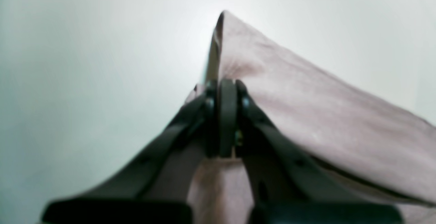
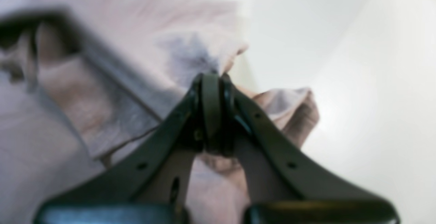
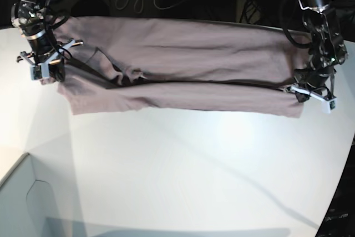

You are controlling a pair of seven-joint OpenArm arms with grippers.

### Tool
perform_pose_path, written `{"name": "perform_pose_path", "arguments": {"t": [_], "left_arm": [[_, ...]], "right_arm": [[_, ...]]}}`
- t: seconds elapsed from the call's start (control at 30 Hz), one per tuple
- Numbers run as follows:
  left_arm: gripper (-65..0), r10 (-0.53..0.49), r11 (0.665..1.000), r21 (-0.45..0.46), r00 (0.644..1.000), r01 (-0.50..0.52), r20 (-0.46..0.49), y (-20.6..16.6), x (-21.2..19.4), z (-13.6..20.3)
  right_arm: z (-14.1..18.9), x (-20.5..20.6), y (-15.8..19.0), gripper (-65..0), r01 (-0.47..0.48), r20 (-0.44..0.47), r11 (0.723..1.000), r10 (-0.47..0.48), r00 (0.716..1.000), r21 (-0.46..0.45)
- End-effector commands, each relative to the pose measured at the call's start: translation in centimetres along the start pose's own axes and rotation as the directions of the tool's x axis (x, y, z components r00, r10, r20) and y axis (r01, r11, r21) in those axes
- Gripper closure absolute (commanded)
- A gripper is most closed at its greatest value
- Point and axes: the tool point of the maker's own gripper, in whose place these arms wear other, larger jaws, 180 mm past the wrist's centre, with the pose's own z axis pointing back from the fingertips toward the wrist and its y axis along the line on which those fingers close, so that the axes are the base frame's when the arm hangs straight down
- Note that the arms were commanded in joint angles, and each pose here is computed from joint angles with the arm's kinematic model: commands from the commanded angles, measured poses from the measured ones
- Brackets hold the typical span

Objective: Layout the t-shirt on the table in an organized manner, then fold the t-shirt properly
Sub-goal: 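Lift the hem with both grippers and fold it over toward the folded edge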

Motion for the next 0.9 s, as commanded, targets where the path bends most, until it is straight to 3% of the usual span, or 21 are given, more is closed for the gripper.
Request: {"name": "perform_pose_path", "arguments": {"t": [0.0,0.27,0.33,0.5,0.6,0.73,0.87], "left_arm": [[0.0,-0.009,1.0,-0.003,0.998,0.009,0.059,0.3,2.4,0.2],[-0.9,-0.018,1.0,0.007,1.0,0.018,0.01,0.9,0.5,0.5],[-5.5,-0.012,1.0,0.012,0.999,0.012,-0.032,1.2,-0.2,0.6],[-24.1,-0.013,1.0,0.013,0.996,0.014,-0.083,1.3,-1.1,0.7],[-29.3,-0.017,1.0,0.012,0.997,0.018,-0.073,1.2,-0.7,0.8],[-29.7,0.026,0.998,0.053,1.0,-0.026,-0.011,2.9,1.3,1.7],[-29.7,0.02,0.997,0.067,0.998,-0.024,0.066,3.4,4.1,2.6]], "right_arm": [[0.4,1.0,-0.5,0.0,0.001,0.041,1.0,0.0,0.999,-0.005],[0.7,-1.2,0.1,0.0,0.028,-0.008,1.0,-0.028,1.0,0.011],[0.6,-2.0,0.2,0.0,0.041,-0.026,0.999,-0.041,0.999,0.013],[0.5,-3.8,0.4,-0.8,0.069,-0.068,0.997,-0.067,0.995,0.018],[0.6,-3.9,0.4,-9.4,0.067,-0.07,0.998,-0.065,0.995,0.018],[0.9,-2.2,0.0,-20.7,0.045,-0.031,0.999,-0.044,0.999,0.006],[1.7,-1.0,-0.1,-26.9,0.011,-0.004,1.0,-0.011,1.0,0.002]]}}
